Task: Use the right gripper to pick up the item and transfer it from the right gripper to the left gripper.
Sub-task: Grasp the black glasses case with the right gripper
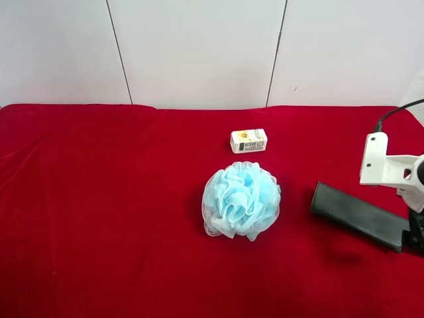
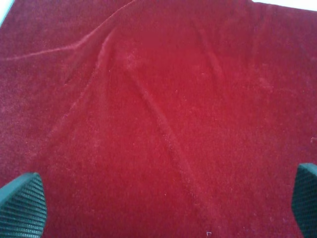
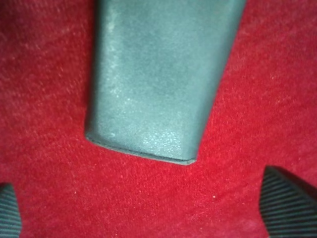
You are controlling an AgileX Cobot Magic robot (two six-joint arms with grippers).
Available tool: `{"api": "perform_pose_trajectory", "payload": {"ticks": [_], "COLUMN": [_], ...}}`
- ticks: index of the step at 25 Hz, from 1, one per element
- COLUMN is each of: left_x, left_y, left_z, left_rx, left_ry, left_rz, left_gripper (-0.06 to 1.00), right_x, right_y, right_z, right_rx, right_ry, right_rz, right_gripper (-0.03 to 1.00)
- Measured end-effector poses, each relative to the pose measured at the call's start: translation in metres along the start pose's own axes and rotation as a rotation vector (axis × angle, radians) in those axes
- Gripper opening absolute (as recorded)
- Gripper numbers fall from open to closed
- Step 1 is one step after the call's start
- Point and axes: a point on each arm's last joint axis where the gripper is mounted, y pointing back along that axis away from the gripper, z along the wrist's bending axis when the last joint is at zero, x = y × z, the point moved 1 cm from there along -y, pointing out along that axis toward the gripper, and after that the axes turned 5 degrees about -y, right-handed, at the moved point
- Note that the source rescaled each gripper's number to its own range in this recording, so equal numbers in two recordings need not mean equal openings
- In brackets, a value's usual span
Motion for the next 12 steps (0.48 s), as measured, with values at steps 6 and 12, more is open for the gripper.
{"api": "perform_pose_trajectory", "payload": {"ticks": [6, 12], "left_x": [0.000, 0.000], "left_y": [0.000, 0.000], "left_z": [0.000, 0.000], "left_rx": [0.000, 0.000], "left_ry": [0.000, 0.000], "left_rz": [0.000, 0.000], "left_gripper": [1.00, 1.00], "right_x": [0.006, -0.003], "right_y": [-0.004, -0.015], "right_z": [-0.009, -0.007], "right_rx": [0.017, -0.026], "right_ry": [-0.078, -0.103], "right_rz": [-0.036, -0.066], "right_gripper": [0.90, 0.90]}}
